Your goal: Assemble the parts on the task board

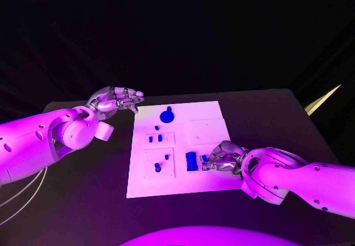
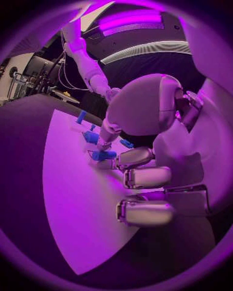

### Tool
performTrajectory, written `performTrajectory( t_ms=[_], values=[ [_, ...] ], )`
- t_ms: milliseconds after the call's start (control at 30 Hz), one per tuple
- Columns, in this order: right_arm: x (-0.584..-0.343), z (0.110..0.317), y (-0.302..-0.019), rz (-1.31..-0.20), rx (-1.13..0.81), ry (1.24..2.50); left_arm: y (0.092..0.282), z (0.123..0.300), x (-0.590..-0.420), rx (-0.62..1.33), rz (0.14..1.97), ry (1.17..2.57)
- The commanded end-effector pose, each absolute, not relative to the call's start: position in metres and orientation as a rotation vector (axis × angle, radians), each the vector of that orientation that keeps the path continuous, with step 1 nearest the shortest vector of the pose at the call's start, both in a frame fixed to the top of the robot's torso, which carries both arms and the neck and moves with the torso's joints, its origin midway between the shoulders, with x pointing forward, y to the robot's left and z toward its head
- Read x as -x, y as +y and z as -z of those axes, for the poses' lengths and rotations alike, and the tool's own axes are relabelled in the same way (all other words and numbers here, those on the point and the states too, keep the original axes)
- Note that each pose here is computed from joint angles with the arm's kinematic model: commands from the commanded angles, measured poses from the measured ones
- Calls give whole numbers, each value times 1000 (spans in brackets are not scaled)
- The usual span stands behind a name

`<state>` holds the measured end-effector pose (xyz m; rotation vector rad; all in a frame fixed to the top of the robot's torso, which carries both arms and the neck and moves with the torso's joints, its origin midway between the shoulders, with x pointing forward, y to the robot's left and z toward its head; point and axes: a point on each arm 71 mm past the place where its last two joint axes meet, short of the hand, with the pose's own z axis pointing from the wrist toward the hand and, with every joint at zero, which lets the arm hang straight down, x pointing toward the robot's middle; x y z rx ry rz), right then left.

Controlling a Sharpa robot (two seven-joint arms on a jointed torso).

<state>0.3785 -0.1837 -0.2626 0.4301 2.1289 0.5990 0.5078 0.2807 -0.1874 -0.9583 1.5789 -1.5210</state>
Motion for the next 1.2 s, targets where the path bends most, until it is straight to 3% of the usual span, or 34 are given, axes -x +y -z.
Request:
performTrajectory(
  t_ms=[33,1200],
  values=[
    [-377,262,-181,-613,-423,2127,280,187,-508,956,1526,1580],
    [-378,263,-186,-604,-349,2137,282,187,-508,961,1517,1582]
  ],
)
